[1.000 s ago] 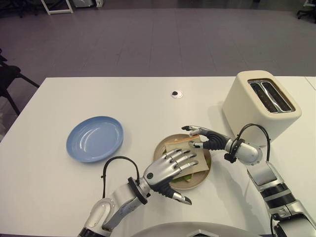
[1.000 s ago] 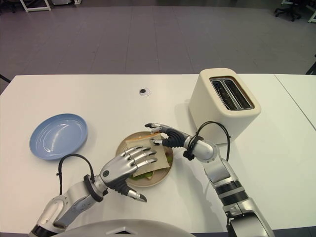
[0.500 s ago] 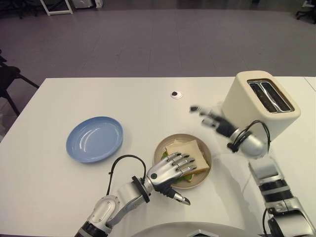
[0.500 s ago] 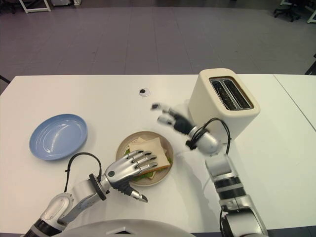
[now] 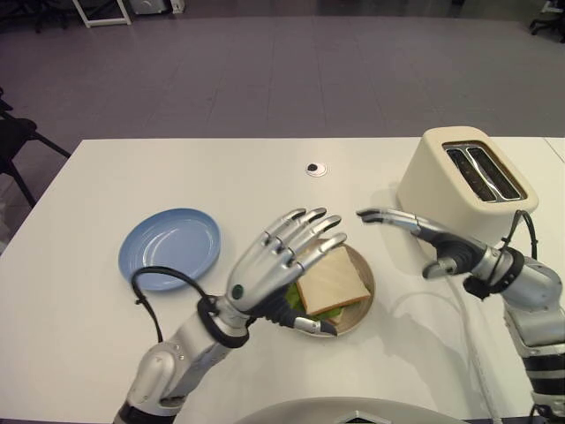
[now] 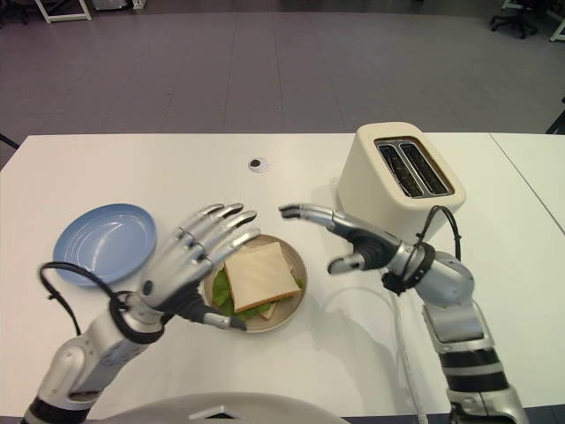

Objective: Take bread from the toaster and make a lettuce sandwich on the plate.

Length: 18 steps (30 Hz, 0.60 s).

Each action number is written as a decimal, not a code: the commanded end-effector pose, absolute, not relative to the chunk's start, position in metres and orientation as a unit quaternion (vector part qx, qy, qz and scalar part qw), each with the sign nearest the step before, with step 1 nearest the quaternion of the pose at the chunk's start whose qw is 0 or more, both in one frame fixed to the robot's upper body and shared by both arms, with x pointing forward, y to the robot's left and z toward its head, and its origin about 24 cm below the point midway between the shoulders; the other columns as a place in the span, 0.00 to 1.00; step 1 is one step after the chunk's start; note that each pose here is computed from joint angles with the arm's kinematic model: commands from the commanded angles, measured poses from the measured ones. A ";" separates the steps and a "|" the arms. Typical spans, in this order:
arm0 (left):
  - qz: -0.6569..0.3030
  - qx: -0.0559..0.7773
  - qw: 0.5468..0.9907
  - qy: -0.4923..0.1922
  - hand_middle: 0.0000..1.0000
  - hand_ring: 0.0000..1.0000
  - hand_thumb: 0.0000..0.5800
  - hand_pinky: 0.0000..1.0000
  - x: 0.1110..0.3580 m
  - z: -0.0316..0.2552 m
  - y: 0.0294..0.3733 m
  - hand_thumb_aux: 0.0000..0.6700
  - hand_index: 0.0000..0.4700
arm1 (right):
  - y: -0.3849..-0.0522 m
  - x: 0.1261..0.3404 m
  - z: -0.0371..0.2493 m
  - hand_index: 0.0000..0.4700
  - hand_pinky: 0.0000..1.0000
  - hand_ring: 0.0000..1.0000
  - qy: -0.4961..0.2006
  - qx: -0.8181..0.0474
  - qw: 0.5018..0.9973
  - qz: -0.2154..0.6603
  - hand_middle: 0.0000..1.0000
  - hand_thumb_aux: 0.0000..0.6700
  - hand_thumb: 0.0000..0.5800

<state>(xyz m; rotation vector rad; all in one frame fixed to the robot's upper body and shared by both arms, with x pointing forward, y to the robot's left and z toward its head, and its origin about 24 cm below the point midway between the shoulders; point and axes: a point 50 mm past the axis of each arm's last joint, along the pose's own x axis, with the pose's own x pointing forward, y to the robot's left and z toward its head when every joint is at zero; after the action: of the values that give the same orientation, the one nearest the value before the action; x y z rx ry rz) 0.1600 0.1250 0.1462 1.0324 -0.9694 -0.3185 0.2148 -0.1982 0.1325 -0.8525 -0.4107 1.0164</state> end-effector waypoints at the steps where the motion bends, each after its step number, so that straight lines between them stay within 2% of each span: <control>1: -0.320 0.453 0.776 -0.301 0.74 0.74 0.25 0.74 0.137 0.125 0.138 0.13 0.13 | -0.213 0.200 0.125 0.59 0.26 0.26 -0.107 -0.443 0.705 0.543 0.26 0.59 0.83; 2: -0.379 0.450 0.773 -0.237 1.00 1.00 0.89 1.00 0.128 0.112 0.144 0.67 0.67 | -0.212 0.194 0.118 0.70 0.49 0.49 -0.088 -0.460 0.683 0.560 0.49 0.70 0.91; 3: -0.425 0.449 0.766 -0.177 1.00 1.00 1.00 1.00 0.118 0.101 0.151 1.00 1.00 | -0.209 0.188 0.110 1.00 0.96 0.96 -0.072 -0.472 0.664 0.575 0.96 1.00 1.00; 4: -0.447 0.466 0.751 -0.135 1.00 1.00 1.00 1.00 0.112 0.094 0.159 1.00 1.00 | -0.205 0.182 0.102 1.00 1.00 1.00 -0.062 -0.476 0.650 0.590 1.00 1.00 1.00; 6: -0.459 0.536 0.705 -0.075 1.00 1.00 1.00 1.00 0.112 0.084 0.178 1.00 1.00 | -0.191 0.168 0.086 1.00 1.00 1.00 -0.053 -0.481 0.622 0.615 1.00 1.00 1.00; 8: -0.482 0.547 0.682 -0.050 1.00 1.00 1.00 1.00 0.108 0.077 0.179 1.00 1.00 | -0.182 0.155 0.072 1.00 1.00 1.00 -0.047 -0.494 0.599 0.628 1.00 1.00 1.00; 13: -0.538 0.545 0.641 -0.047 1.00 1.00 1.00 1.00 0.097 0.048 0.150 1.00 1.00 | -0.170 0.141 0.039 1.00 1.00 1.00 -0.028 -0.518 0.569 0.638 1.00 1.00 1.00; 17: -0.522 0.592 0.610 -0.064 1.00 1.00 1.00 1.00 0.118 0.018 0.144 1.00 1.00 | -0.159 0.148 0.020 1.00 1.00 1.00 -0.024 -0.534 0.595 0.600 1.00 1.00 1.00; 18: -0.511 0.602 0.610 -0.064 1.00 1.00 1.00 1.00 0.124 0.015 0.147 1.00 1.00 | -0.157 0.152 0.016 0.97 1.00 1.00 -0.025 -0.538 0.605 0.586 1.00 0.97 1.00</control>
<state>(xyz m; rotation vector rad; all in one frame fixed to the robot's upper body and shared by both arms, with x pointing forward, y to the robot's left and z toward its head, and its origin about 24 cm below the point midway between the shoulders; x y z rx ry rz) 0.1175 0.1320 0.0401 1.2625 -0.2775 -1.1573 0.1506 -0.1539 0.0384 -1.1912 -0.1776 1.3707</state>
